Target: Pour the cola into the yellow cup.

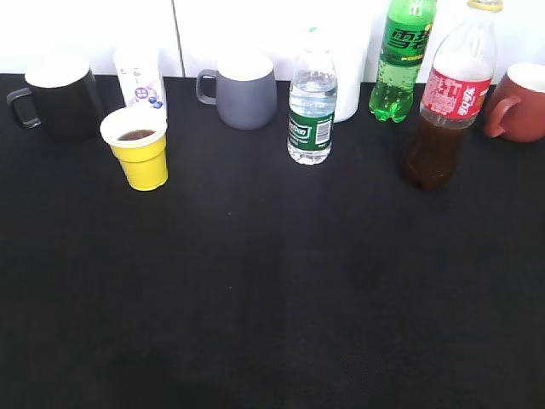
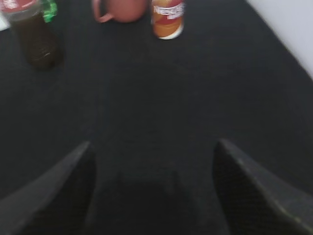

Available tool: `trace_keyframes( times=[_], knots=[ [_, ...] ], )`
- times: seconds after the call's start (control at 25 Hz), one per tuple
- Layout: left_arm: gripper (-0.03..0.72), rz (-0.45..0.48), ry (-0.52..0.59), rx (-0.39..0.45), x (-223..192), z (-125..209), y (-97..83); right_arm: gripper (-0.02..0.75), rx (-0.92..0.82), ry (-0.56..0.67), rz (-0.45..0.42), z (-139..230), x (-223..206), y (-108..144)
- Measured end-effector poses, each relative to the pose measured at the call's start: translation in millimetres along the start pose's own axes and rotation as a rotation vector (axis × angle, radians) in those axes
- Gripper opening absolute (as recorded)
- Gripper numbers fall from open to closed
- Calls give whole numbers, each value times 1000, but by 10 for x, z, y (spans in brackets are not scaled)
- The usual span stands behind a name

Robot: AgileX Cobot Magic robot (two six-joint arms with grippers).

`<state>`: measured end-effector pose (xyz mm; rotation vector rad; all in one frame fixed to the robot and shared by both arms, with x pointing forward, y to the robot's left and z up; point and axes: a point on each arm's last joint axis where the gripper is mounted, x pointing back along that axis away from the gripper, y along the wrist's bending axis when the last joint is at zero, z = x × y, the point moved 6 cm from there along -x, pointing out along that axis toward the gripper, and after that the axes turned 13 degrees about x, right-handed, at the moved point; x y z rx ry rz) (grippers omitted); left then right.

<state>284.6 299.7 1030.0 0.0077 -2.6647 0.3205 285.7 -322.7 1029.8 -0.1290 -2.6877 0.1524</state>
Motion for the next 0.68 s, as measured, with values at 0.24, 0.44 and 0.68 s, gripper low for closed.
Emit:
trace_keyframes(
  times=[0.24,0.44,0.68],
  knots=[
    [478,-12,-3,6,0,-1,6,566,-1,0,2,0,0,-1],
    [461,-5,-1,10,0,1,-4,563,-1,0,2,0,0,-1],
    [458,-5,-1,10,0,1,-4,553,-1,0,2,0,0,-1]
  ],
)
